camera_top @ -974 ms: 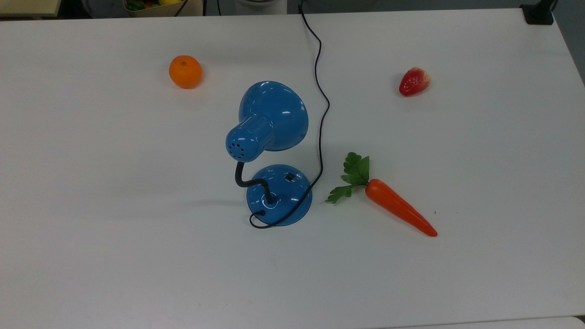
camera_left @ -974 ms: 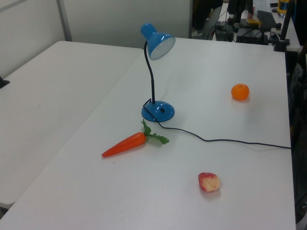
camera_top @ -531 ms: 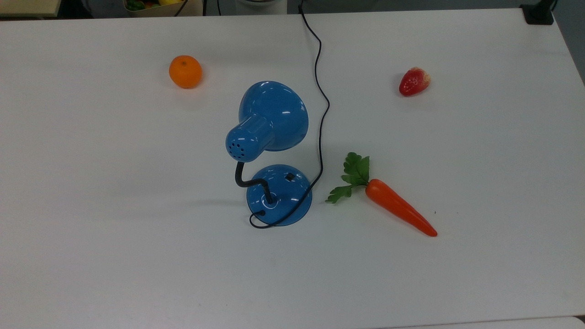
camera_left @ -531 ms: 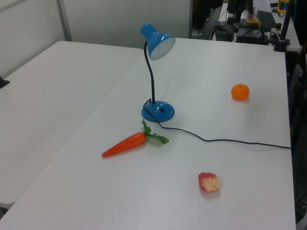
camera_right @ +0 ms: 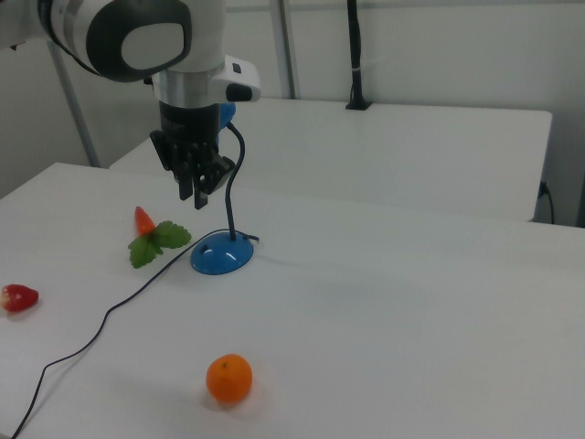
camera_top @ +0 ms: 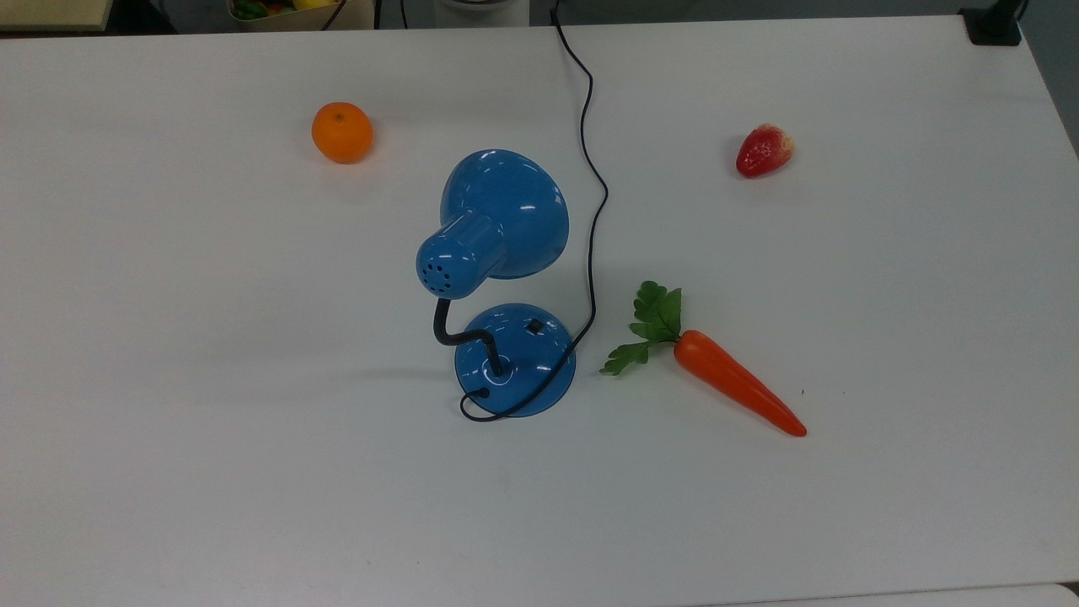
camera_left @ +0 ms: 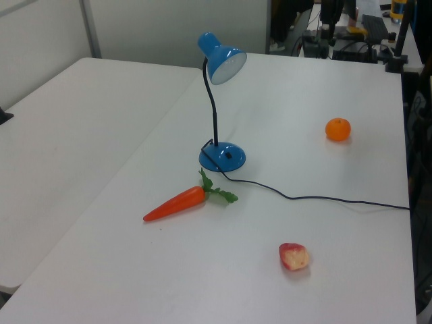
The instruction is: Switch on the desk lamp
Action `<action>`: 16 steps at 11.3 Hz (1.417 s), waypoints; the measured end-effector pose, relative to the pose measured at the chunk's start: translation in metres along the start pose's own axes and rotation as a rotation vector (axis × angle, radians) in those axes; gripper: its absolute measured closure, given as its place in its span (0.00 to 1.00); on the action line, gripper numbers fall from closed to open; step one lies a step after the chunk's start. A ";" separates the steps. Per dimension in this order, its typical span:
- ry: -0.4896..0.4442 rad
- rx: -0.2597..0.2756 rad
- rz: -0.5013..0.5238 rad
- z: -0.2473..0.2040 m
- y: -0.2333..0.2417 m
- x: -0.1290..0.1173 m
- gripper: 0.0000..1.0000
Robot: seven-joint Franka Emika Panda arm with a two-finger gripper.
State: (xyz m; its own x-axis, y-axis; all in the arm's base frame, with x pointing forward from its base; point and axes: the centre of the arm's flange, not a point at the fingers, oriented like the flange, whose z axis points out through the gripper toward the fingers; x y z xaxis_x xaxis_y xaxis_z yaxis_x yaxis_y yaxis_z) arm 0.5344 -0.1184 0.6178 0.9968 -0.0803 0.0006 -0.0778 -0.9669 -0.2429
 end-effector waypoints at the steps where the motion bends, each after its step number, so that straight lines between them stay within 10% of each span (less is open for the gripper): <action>1: -0.005 0.001 0.000 0.002 -0.006 0.001 0.82; 3: -0.015 0.012 0.016 0.012 -0.020 0.004 0.98; 16: 0.213 0.020 0.163 0.143 -0.130 0.026 0.99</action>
State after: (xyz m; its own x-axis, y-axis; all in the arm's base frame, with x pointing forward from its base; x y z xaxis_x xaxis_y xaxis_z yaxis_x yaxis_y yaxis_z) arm 0.5731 0.0396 0.5103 0.9444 -0.2852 0.1634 -0.2340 -0.9325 -0.2751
